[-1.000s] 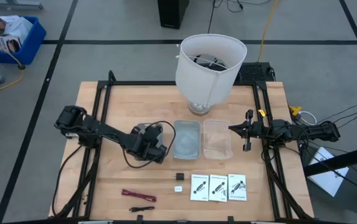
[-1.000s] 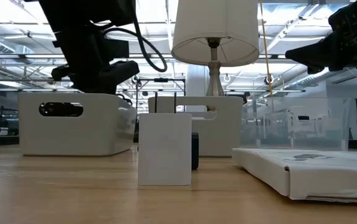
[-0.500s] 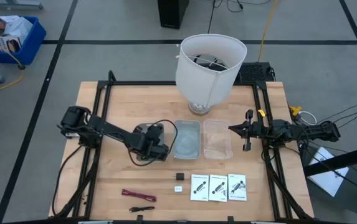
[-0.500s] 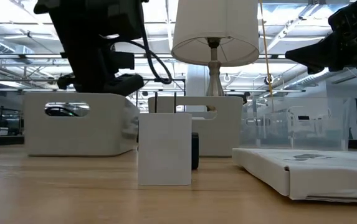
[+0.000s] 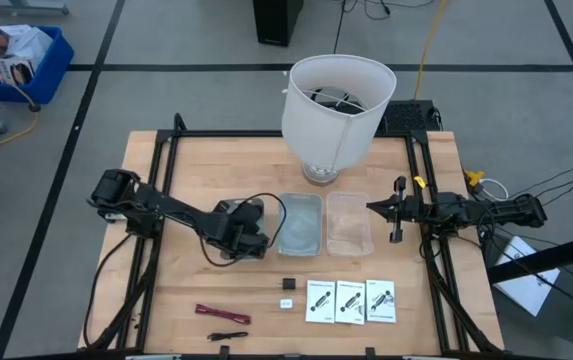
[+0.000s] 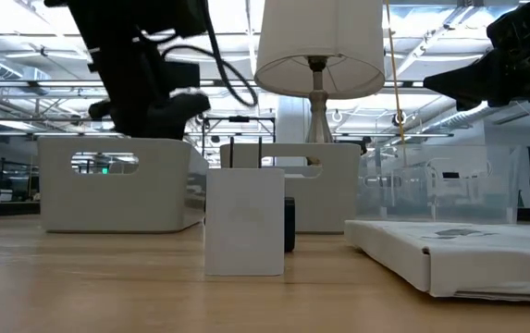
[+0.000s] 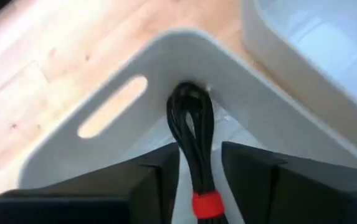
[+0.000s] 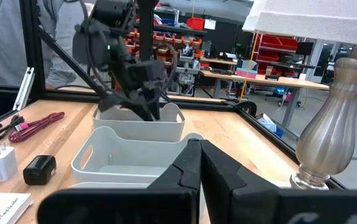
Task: Pick and place items into bin
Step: Put the top black charger cable into the left gray bin, then put the pink charger cable into the left gray bin
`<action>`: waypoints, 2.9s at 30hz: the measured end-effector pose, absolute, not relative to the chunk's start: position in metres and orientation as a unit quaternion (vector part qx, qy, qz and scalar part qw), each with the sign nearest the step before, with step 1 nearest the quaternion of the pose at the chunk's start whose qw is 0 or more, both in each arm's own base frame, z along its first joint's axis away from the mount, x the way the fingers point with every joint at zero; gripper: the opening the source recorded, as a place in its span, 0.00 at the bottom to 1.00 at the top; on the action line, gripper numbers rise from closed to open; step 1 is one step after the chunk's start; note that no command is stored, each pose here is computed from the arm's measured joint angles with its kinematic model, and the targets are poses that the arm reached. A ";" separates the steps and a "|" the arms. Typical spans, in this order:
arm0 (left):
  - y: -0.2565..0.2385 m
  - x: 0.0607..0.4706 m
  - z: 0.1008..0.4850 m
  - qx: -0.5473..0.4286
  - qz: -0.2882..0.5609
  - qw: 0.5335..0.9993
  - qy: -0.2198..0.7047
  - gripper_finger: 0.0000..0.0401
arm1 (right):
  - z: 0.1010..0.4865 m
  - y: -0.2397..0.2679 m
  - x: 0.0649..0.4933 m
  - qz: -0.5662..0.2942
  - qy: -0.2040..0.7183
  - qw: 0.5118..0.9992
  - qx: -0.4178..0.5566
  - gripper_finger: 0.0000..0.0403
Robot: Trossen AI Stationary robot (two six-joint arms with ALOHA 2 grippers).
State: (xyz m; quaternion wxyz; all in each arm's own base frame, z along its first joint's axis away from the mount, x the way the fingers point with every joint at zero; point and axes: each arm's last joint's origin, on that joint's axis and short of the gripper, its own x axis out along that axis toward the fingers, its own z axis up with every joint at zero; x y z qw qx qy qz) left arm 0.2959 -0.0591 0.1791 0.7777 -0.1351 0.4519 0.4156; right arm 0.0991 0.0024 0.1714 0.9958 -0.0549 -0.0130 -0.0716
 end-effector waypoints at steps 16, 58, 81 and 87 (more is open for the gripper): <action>-0.134 0.246 0.234 -0.083 0.126 0.847 0.510 0.45 | 0.171 0.002 0.099 -0.072 -0.013 0.996 -0.055 0.00; -0.245 0.223 0.179 -0.065 -0.031 0.857 0.510 0.61 | 0.172 0.002 0.099 -0.072 -0.014 0.996 -0.055 0.00; -0.242 0.233 0.134 -0.036 -0.017 0.801 0.597 0.30 | 0.172 0.002 0.099 -0.072 -0.017 0.996 -0.054 0.00; -0.232 0.241 0.147 -0.061 -0.015 0.811 0.582 0.05 | 0.172 0.002 0.099 -0.072 -0.017 0.996 -0.054 0.00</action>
